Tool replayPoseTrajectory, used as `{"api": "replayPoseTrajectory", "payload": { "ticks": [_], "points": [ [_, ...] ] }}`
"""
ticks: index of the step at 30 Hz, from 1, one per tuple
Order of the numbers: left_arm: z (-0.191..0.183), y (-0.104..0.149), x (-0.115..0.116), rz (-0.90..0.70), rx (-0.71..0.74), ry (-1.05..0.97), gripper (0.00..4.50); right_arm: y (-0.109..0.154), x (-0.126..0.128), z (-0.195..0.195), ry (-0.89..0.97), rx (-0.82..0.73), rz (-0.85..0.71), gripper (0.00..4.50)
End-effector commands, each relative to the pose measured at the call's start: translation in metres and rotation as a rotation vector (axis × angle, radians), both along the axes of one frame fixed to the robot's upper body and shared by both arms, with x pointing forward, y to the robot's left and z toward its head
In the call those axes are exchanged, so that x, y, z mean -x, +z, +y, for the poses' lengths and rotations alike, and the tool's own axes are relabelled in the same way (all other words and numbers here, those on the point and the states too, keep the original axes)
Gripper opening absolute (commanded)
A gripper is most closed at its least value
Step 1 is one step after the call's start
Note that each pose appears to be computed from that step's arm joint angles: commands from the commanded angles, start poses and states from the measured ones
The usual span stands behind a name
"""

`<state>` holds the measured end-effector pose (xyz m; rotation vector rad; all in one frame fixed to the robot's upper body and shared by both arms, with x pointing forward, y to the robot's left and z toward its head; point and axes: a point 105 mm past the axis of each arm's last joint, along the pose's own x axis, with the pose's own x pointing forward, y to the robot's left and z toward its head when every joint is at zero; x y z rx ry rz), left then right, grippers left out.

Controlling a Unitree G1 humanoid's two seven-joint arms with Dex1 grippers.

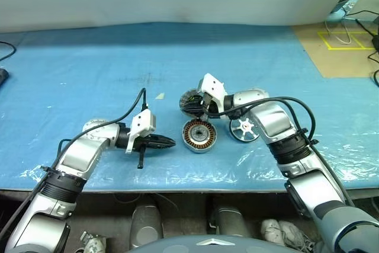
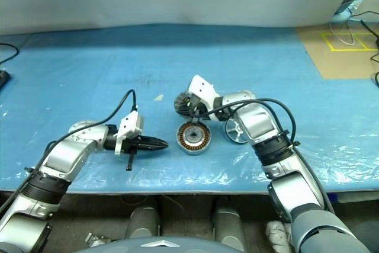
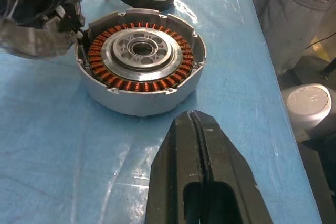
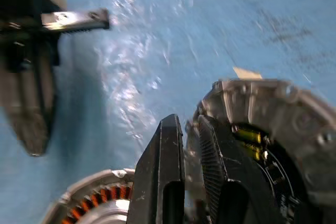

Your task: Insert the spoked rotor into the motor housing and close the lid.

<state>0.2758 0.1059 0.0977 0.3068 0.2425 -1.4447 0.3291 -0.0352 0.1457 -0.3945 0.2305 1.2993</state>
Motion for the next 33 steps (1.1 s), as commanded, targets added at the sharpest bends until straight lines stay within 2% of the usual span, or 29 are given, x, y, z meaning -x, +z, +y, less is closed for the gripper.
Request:
{"api": "replayPoseTrajectory", "payload": {
  "ticks": [1, 6, 11, 16, 24, 28, 33],
  "points": [
    [-0.002, 0.007, 0.001, -0.019, 0.005, -0.016, 0.00, 0.013, 0.019, -0.002, 0.080, -0.036, 0.004, 0.57],
    [-0.003, 0.007, 0.003, -0.019, 0.006, -0.020, 0.00, -0.010, 0.028, -0.025, 0.040, 0.002, 0.053, 0.57],
    [-0.002, 0.008, 0.003, -0.017, 0.004, -0.019, 0.00, -0.031, 0.018, -0.049, -0.114, 0.038, 0.043, 0.57],
    [-0.001, 0.007, 0.002, -0.015, -0.001, -0.022, 0.00, -0.029, 0.015, -0.050, -0.165, -0.010, 0.054, 0.57],
    [-0.004, 0.008, -0.002, -0.021, -0.007, -0.036, 0.00, -0.039, 0.032, -0.045, -0.083, 0.042, 0.082, 0.57],
    [-0.004, 0.007, -0.002, -0.022, -0.007, -0.037, 0.00, -0.050, 0.033, -0.049, -0.094, 0.099, 0.080, 0.57],
    [-0.003, 0.004, -0.001, -0.024, -0.002, -0.034, 0.00, -0.024, 0.027, -0.060, -0.146, 0.025, 0.046, 0.57]
  ]
}}
